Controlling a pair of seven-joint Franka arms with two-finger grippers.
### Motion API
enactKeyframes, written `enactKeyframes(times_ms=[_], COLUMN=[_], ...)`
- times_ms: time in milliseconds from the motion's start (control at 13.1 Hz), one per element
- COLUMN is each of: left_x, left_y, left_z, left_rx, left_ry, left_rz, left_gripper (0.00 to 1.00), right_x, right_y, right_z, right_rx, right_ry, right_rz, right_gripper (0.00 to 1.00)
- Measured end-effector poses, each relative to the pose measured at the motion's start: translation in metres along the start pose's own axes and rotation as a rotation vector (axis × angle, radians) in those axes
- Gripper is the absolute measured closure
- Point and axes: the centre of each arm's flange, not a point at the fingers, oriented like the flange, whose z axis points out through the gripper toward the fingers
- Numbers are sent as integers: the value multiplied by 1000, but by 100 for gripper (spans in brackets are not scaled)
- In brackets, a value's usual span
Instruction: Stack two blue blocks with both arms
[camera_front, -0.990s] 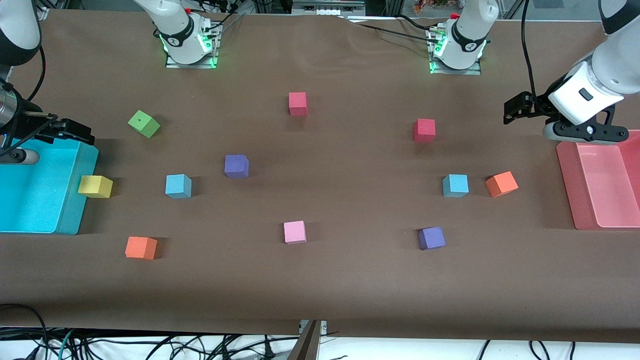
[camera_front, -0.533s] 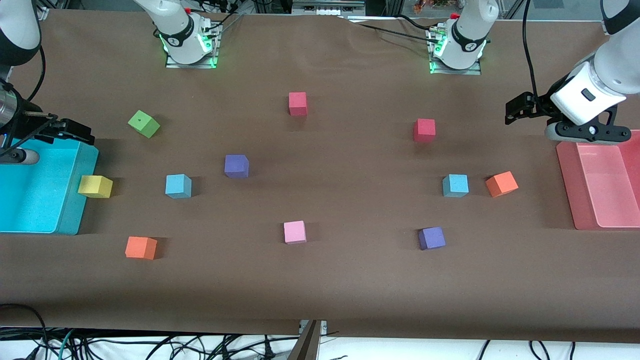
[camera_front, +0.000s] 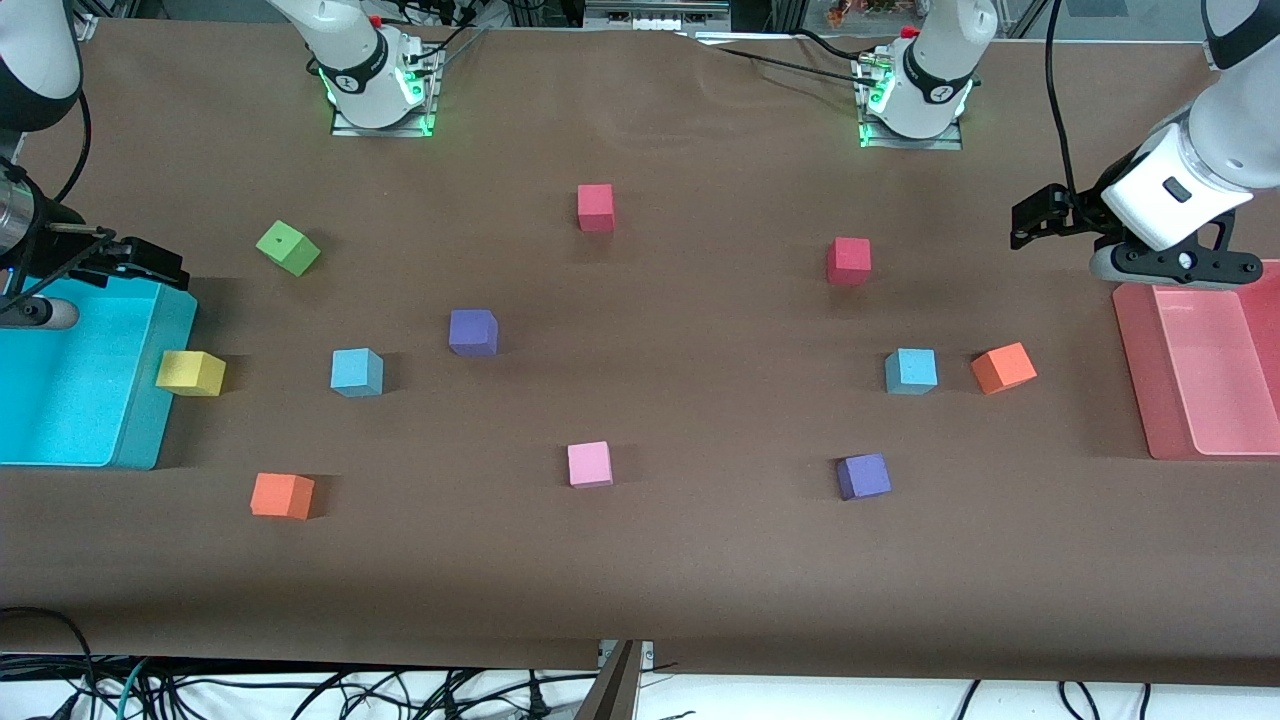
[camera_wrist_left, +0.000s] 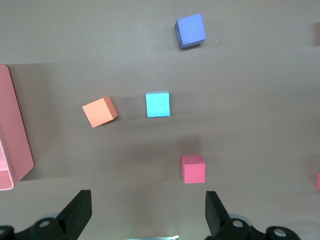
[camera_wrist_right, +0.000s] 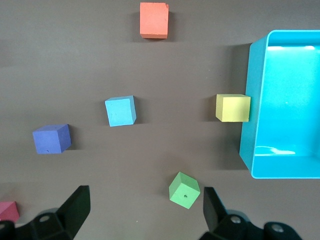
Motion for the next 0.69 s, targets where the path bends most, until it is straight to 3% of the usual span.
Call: enactKeyframes(times_ms=[304, 685], left_x=[0, 0], left_y=[-1, -1], left_z=[0, 0], left_rx=[0, 0], left_ry=[0, 0], left_rz=[-1, -2], left_gripper=[0, 0], right_x=[3, 27], right_y=[-11, -59], right_z=[9, 74], right_rx=[-9, -42], right_ry=[-17, -125], right_rz=[-22, -105], right_gripper=[0, 0])
